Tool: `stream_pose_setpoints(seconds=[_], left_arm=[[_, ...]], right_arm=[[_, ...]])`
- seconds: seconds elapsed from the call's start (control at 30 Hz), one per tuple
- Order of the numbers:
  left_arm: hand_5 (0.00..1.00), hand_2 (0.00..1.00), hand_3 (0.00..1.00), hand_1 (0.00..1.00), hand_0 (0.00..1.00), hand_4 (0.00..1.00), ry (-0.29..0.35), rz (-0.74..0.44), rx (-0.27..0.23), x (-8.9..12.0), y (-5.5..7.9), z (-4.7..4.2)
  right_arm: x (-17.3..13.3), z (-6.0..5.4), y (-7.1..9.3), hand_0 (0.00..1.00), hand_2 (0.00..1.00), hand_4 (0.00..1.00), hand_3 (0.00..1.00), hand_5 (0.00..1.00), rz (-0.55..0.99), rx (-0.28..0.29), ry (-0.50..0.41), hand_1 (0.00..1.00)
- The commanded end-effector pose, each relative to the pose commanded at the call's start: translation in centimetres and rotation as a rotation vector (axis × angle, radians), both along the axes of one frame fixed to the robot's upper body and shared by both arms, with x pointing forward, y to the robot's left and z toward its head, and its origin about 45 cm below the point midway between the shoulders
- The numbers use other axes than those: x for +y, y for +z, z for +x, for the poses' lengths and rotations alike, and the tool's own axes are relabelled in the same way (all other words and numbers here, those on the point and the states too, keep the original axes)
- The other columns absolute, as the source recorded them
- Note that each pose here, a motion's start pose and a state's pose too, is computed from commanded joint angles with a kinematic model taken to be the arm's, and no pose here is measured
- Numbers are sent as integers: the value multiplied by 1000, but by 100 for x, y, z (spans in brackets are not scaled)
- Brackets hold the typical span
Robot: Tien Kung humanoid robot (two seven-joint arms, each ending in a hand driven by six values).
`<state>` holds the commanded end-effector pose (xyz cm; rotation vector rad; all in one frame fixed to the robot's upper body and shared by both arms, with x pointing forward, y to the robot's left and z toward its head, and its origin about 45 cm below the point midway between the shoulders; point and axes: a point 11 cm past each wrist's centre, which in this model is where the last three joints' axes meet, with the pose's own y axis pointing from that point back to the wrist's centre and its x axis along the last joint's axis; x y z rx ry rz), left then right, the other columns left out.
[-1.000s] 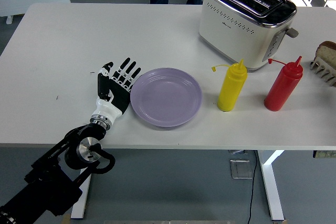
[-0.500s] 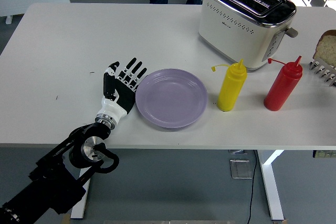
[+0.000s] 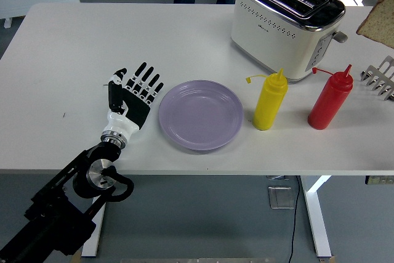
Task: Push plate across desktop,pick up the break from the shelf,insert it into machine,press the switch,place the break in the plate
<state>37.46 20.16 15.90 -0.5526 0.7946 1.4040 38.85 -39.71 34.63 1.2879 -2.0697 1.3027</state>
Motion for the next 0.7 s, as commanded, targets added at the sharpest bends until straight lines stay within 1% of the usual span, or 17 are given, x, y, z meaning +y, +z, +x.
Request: stream_pose_setpoints(seconds=[0.03, 0.07, 0.1, 0.17, 0.23, 0.33, 0.37, 0.4, 0.43, 0.5, 0.53, 0.63, 0.7], left_arm=[[998, 879, 779, 882, 874, 536, 12, -7, -14, 41, 49, -1], [998, 879, 779, 882, 874, 536, 34, -10, -31, 138, 106, -21], [998, 879, 779, 882, 874, 536, 46, -16, -46, 185, 156, -26], [998, 877, 778, 881, 873, 537, 93, -35, -73, 366, 247, -81], [998, 877, 778, 881, 873, 537, 126, -53, -94, 475, 320, -103], [998, 876, 778, 880, 871, 537, 190, -90, -126, 667, 424, -169], [998, 876, 778, 880, 871, 537, 195, -92, -130, 682, 434, -173], [998, 876, 778, 880, 871, 537, 208, -95, -138, 736, 459, -202], [998, 876, 778, 880, 871, 537, 230, -100, -150, 821, 491, -255], [998, 876, 778, 880, 871, 537, 251, -108, -159, 889, 514, -296], [998, 876, 778, 878, 871, 536, 269, -115, -164, 949, 524, -330], [998, 876, 778, 878, 871, 536, 307, -120, -172, 1077, 538, -392], [998, 876, 778, 878, 871, 536, 332, -117, -174, 1169, 534, -438]], right_arm=[[21, -3, 36, 408, 444, 252, 506, 12, 3, -9, 8, 415], [63, -3, 115, 408, 444, 252, 506, 12, 4, -26, 19, 415], [83, -5, 148, 408, 444, 252, 506, 12, 4, -33, 24, 415], [163, 1, 272, 403, 442, 238, 505, 20, 13, -61, 51, 412], [197, 5, 321, 403, 442, 238, 505, 20, 19, -70, 63, 412], [291, 35, 418, 404, 441, 230, 505, 17, 33, -84, 90, 411], [297, 38, 424, 404, 441, 230, 505, 17, 33, -85, 91, 411], [341, 58, 452, 404, 441, 230, 505, 17, 39, -87, 103, 411], [419, 97, 493, 404, 441, 230, 505, 17, 40, -90, 119, 411], [485, 133, 526, 404, 441, 230, 505, 17, 42, -92, 133, 411], [546, 172, 560, 400, 441, 225, 503, 20, 48, -95, 146, 410], [676, 258, 637, 400, 441, 225, 503, 20, 58, -105, 173, 410], [771, 339, 659, 400, 441, 225, 503, 20, 66, -99, 187, 410]])
